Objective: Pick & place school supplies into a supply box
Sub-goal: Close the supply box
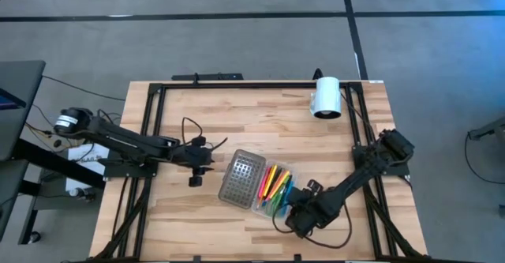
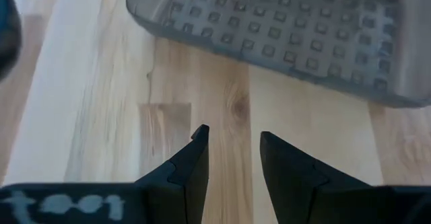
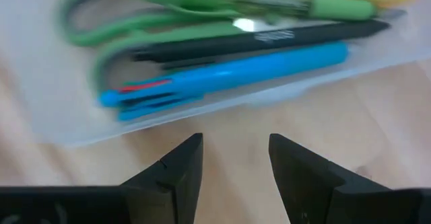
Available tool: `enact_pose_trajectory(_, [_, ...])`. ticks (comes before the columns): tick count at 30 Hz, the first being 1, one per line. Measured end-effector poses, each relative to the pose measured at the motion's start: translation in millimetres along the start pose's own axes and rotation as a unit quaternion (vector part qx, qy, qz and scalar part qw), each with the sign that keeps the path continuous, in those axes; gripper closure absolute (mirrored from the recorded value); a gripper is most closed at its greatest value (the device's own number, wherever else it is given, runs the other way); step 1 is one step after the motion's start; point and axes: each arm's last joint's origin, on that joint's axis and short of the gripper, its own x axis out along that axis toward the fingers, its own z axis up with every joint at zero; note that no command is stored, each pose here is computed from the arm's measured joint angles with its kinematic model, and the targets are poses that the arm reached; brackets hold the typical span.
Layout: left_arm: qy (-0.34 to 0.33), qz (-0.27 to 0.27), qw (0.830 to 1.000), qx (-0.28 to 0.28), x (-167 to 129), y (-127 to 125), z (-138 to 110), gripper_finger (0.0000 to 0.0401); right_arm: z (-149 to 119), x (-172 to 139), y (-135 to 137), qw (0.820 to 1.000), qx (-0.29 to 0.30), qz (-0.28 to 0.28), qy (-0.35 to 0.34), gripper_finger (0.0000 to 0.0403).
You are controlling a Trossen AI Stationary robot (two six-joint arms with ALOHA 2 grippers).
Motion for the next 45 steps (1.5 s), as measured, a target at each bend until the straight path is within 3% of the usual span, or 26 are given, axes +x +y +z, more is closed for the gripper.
enact_pose_trajectory(6, [0.029, -0.013, 1.0, 0.0, 11.5, -1.8, -4.6, 0.0277, -1.5, 16.5, -16.5, 0.999, 0.006, -0.029, 0.019, 0.024])
enact_pose_trajectory(18, [0.049, -0.071, 0.996, -0.009, 41.6, -8.2, -8.4, 0.0277, 0.3, 26.9, -17.1, 0.997, -0.07, 0.016, -0.002, 0.024])
enact_pose_trajectory(36, [0.055, -0.098, 0.993, 0.029, 42.9, -9.7, -9.7, 0.0277, 44.5, 40.2, -27.7, 0.985, -0.162, 0.058, -0.023, 0.024])
enact_pose_trajectory(45, [0.059, -0.099, 0.993, 0.001, 42.8, -9.8, -9.9, 0.0277, 56.2, 44.0, -34.2, 0.983, -0.173, 0.061, -0.025, 0.0254])
